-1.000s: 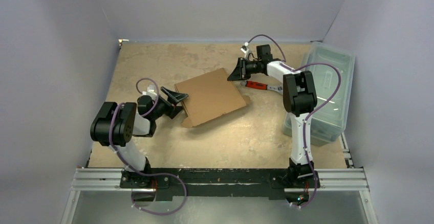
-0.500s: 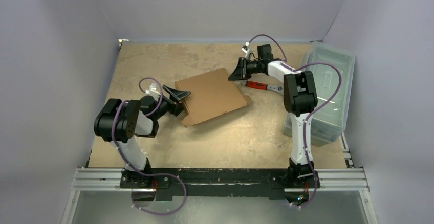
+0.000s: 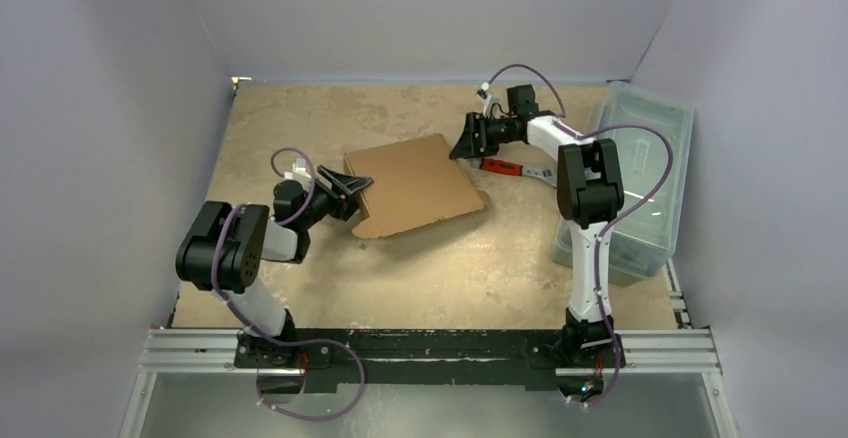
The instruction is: Fold the paper box
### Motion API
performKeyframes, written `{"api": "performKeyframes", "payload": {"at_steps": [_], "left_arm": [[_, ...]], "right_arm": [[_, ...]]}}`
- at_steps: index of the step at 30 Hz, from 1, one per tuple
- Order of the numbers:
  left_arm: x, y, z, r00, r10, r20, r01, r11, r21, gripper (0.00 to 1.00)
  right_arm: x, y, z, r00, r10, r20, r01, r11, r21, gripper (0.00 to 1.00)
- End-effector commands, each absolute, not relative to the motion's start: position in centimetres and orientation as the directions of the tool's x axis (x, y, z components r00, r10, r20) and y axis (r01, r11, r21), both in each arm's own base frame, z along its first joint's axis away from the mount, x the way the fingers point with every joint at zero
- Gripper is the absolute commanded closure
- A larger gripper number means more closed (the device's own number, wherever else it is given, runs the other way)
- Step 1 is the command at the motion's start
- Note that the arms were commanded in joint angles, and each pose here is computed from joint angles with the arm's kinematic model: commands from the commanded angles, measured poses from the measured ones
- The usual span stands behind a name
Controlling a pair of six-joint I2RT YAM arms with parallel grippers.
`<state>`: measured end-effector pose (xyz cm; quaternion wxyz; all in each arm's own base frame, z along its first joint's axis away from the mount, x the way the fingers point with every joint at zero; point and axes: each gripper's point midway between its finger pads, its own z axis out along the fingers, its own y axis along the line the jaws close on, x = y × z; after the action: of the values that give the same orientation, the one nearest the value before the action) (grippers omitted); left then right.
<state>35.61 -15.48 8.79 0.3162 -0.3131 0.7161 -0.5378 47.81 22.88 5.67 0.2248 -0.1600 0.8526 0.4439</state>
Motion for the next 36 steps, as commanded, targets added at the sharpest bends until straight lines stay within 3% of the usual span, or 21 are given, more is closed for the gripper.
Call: {"api": "performKeyframes", "payload": {"at_steps": [1, 7, 9, 12, 16, 19, 23, 26, 33, 36], "left_arm": [[36.7, -15.1, 10.7, -0.575, -0.803, -0.159, -0.093, 0.257, -0.962, 0.64], [36.6, -15.0, 11.8, -0.565, -0.819, -0.096, -0.155, 0.220, -0.963, 0.76], [36.6, -15.0, 12.0, -0.559, -0.828, -0.048, -0.201, 0.192, -0.961, 0.80], [36.5, -15.1, 12.2, -0.551, -0.834, 0.031, -0.283, 0.152, -0.947, 0.81], [36.5, -14.8, 13.1, -0.520, -0.850, 0.086, -0.382, 0.141, -0.913, 0.83], [36.6, -14.1, 13.8, -0.477, -0.873, 0.102, -0.465, 0.153, -0.872, 0.84], [36.4, -13.8, 14.6, -0.439, -0.887, 0.146, -0.560, 0.142, -0.816, 0.88], [36.5, -14.1, 15.4, -0.412, -0.886, 0.212, -0.581, 0.076, -0.810, 0.89], [36.3, -14.1, 17.4, -0.365, -0.889, 0.276, -0.584, -0.012, -0.811, 0.88], [36.2, -13.9, 18.0, -0.347, -0.892, 0.288, -0.581, -0.037, -0.813, 0.88]], "right_arm": [[48.4, 21.1, 10.9, -0.728, -0.161, -0.666, -0.605, 0.607, 0.515, 0.23], [46.6, 20.4, 17.9, -0.488, -0.294, -0.822, -0.802, 0.522, 0.290, 0.13], [44.4, 21.1, 20.1, -0.363, -0.324, -0.874, -0.892, 0.393, 0.225, 0.02], [38.6, 22.2, 22.1, -0.075, -0.350, -0.934, -0.994, 0.104, 0.041, 0.01], [33.5, 24.5, 21.9, 0.198, -0.397, -0.896, -0.979, -0.130, -0.159, 0.01], [31.7, 26.5, 21.5, 0.320, -0.446, -0.836, -0.945, -0.217, -0.246, 0.01], [31.0, 28.9, 22.1, 0.448, -0.496, -0.744, -0.894, -0.253, -0.370, 0.01], [31.8, 30.8, 22.1, 0.494, -0.553, -0.671, -0.862, -0.208, -0.463, 0.01], [34.1, 34.6, 22.2, 0.461, -0.649, -0.606, -0.809, -0.025, -0.588, 0.01], [34.0, 35.4, 21.4, 0.461, -0.656, -0.598, -0.797, -0.010, -0.604, 0.01]]}}
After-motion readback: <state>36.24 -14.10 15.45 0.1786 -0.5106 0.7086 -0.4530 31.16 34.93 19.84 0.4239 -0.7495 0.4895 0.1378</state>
